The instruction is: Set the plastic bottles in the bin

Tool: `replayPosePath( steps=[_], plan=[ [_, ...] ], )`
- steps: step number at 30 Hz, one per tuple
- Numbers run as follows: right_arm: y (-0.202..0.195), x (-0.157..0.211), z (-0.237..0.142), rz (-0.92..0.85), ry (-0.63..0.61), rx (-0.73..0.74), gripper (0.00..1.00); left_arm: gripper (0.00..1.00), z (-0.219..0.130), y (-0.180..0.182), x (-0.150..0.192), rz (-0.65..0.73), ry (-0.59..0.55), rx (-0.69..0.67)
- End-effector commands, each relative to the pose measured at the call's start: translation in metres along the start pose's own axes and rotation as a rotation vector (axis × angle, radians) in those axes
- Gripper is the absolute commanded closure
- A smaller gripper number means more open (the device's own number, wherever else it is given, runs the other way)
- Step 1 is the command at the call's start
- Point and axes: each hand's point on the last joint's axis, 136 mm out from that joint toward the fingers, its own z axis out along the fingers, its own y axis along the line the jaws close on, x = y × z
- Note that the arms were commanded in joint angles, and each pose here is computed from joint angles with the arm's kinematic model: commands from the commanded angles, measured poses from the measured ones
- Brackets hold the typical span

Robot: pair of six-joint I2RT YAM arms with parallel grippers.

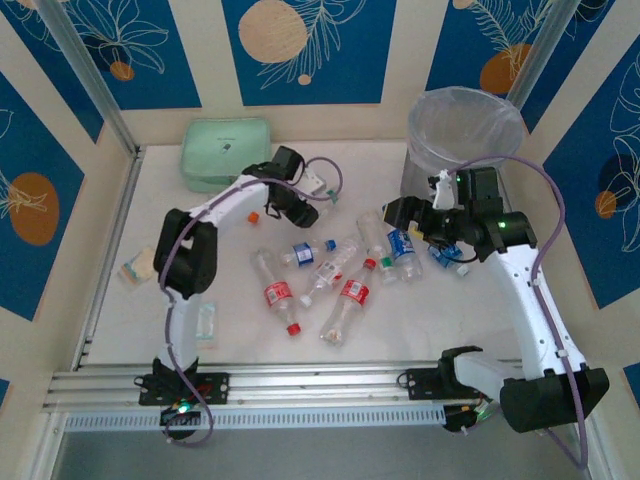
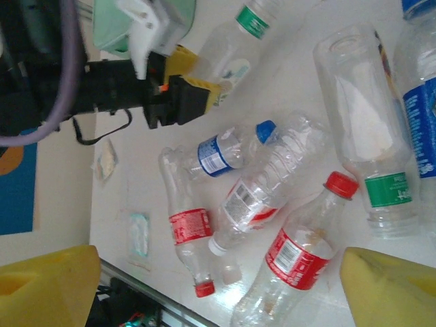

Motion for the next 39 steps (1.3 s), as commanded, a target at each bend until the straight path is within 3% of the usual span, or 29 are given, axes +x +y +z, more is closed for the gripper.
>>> replayPosePath(
  steps=[1,6,12,15,20,23,31,36,39],
  plan=[
    [0.014,-0.002,0.011,0.043,0.008,-0.082,0.14,0.42,-0.064,-0.004,-0.036,-0.155,-0.184,0.004],
    [0.035,-0.004,0.035,0.047,0.036,-0.147,0.26,0.5,-0.087,-0.049,-0.038,-0.391,-0.353,0.222],
    [0.059,-0.006,0.069,-0.012,0.074,-0.158,0.42,0.52,-0.097,-0.095,-0.02,-0.473,-0.434,0.268],
    [0.059,-0.01,0.086,-0.028,0.084,-0.123,0.39,0.52,-0.102,-0.116,-0.013,-0.462,-0.444,0.251],
    [0.057,-0.015,0.109,-0.043,0.092,-0.096,0.24,0.52,-0.112,-0.13,-0.002,-0.455,-0.465,0.239],
    [0.049,-0.02,0.121,-0.049,0.097,-0.048,0.23,0.52,-0.115,-0.136,-0.001,-0.439,-0.471,0.251],
    [0.057,-0.032,0.135,-0.036,0.074,-0.089,0.35,0.52,-0.116,-0.153,-0.01,-0.396,-0.484,0.315],
    [0.051,-0.034,0.143,-0.014,0.078,-0.082,0.34,0.52,-0.12,-0.154,-0.017,-0.395,-0.514,0.325],
    [0.051,-0.035,0.142,-0.011,0.066,-0.085,0.44,0.52,-0.117,-0.154,-0.018,-0.401,-0.509,0.326]
  ],
)
